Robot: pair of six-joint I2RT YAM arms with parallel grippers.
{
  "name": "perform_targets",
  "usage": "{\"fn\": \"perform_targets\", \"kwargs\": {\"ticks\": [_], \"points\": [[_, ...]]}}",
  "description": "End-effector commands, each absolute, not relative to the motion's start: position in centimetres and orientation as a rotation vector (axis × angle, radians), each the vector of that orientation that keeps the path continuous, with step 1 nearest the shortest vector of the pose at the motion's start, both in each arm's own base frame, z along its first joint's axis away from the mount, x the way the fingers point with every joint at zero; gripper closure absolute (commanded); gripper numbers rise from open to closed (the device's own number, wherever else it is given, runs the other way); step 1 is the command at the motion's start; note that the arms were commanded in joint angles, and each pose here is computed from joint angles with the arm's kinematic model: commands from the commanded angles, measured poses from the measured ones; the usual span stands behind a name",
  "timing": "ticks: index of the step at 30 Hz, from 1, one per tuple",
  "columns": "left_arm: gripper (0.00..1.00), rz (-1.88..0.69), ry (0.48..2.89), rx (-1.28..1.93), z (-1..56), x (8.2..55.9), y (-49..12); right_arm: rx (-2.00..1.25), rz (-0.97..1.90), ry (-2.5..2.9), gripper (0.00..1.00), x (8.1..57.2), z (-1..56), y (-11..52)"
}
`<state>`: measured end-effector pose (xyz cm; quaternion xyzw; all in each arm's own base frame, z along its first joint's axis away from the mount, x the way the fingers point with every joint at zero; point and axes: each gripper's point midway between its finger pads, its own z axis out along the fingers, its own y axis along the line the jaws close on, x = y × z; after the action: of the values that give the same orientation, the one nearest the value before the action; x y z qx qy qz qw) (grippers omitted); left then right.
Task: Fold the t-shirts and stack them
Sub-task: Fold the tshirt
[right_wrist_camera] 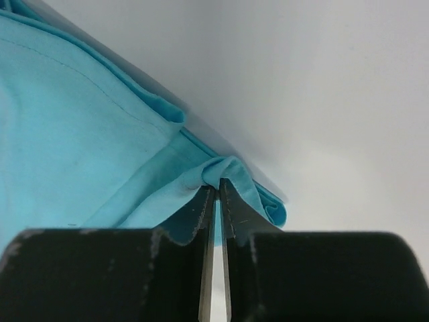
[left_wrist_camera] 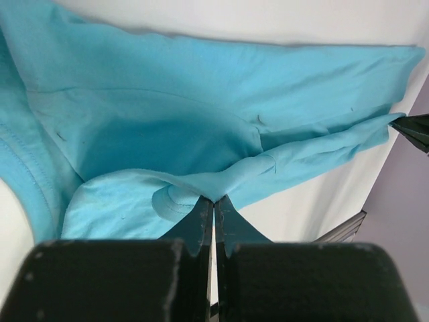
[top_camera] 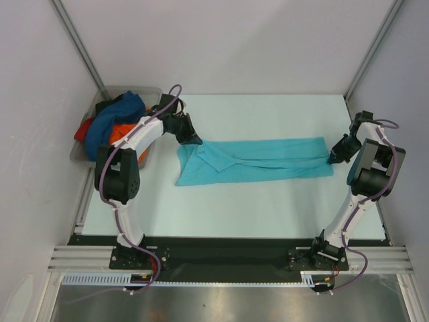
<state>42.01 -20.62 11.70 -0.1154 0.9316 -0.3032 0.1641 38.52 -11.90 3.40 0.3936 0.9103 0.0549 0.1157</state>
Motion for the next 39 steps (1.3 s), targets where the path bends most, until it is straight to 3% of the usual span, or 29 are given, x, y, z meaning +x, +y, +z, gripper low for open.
{"fn": "perform_targets", "kwargs": {"ticks": [1, 3, 5, 6, 8, 9, 11, 12, 13, 16, 18, 21, 23, 26, 27, 39], "points": [[1.00, -0.866, 2.642, -0.296, 12.2, 43.2, -20.4, 1.141, 0.173, 2.647, 0.89, 39.8, 3.7, -12.0], [1.00, -0.806, 2.664, -0.306, 11.5, 43.2, -19.8, 1.125, 0.169, 2.647, 0.86, 40.2, 3.7, -12.2], [0.98, -0.747, 2.667, -0.302, 11.5, 43.7, -19.2, 1.114, 0.147, 2.654, 0.76, 40.4, 3.7, -12.6], [0.89, -0.701, 2.710, -0.317, 11.1, 43.0, -18.7, 1.104, 0.123, 2.633, 0.71, 41.2, 4.6, -13.4], [0.80, -0.560, 2.689, -0.307, 11.9, 43.6, -17.0, 1.099, 0.006, 2.658, 0.58, 40.5, 5.1, -14.8], [0.60, -0.497, 2.660, -0.289, 13.7, 43.1, -16.1, 1.093, -0.046, 2.654, 0.54, 40.2, 5.7, -15.4], [0.42, -0.335, 2.608, -0.273, 15.1, 42.6, -14.0, 1.096, -0.126, 2.605, 0.43, 39.2, 7.8, -16.2], [0.22, -0.280, 2.605, -0.227, 15.7, 41.7, -13.7, 1.108, -0.119, 2.590, 0.39, 38.8, 8.1, -16.1], [0.19, -0.223, 2.564, -0.222, 17.2, 40.6, -12.7, 1.118, -0.060, 2.598, 0.37, 38.1, 7.4, -15.1], [0.22, -0.310, 2.587, -0.207, 17.2, 36.1, -13.4, 1.175, 0.126, 2.534, 0.35, 36.9, 7.5, -12.4], [0.34, -0.402, 2.628, -0.284, 14.3, 33.0, -13.8, 1.208, 0.252, 2.454, 0.34, 36.4, 8.2, -11.1], [0.50, -0.628, 2.518, -0.352, 14.9, 30.9, -15.5, 1.225, 0.390, 2.343, 0.32, 35.7, 8.1, -10.5], [0.49, -0.726, 2.520, -0.374, 13.1, 29.2, -16.2, 1.203, 0.464, 2.304, 0.33, 36.0, 8.1, -10.4], [0.31, -0.753, 2.556, -0.420, 10.9, 28.5, -16.6, 1.217, 0.465, 2.296, 0.32, 35.5, 7.7, -10.8], [0.30, -0.747, 2.573, -0.443, 10.2, 28.4, -16.6, 1.218, 0.470, 2.282, 0.31, 35.5, 7.7, -11.0], [0.39, -0.629, 2.633, -0.617, 4.7, 28.6, -14.9, 1.325, 0.480, 2.339, 0.34, 34.2, 4.1, -11.0]]}}
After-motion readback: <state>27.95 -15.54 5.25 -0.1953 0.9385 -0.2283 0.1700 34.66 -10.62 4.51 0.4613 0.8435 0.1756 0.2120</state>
